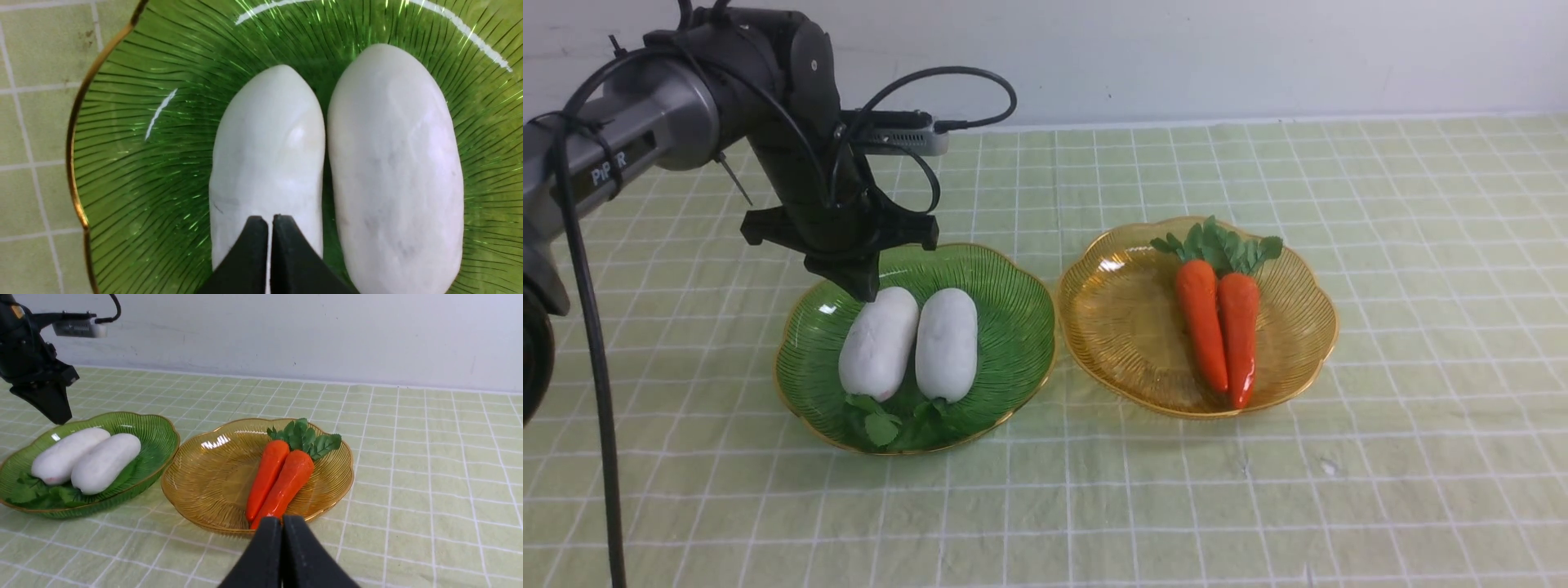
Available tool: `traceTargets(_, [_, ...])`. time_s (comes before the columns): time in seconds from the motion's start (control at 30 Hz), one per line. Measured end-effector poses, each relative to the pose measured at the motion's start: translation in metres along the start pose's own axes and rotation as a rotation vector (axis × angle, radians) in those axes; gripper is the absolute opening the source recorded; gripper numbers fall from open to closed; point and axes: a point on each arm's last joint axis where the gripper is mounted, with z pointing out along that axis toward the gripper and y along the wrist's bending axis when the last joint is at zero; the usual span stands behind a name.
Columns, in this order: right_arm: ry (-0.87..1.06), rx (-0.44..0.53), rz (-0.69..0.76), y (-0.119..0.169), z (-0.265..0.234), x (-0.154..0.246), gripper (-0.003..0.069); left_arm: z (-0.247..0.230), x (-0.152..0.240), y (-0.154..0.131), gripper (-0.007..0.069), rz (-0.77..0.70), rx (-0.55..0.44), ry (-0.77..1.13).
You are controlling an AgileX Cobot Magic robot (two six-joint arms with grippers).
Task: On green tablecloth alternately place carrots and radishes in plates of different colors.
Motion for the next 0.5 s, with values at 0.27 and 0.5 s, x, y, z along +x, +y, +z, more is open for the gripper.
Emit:
traceTargets(0.27, [0.017, -0.003, 0.0, 0.0, 0.0, 0.002, -0.0013, -0.02, 0.0, 0.001, -0.0008, 0.031, -0.005, -0.036])
traceTargets(0.5, [-0.064, 0.003, -0.002, -0.001, -0.008, 0.024, -0.0013, -0.069, 0.004, 0.004, -0.0008, 0.048, -0.023, -0.1])
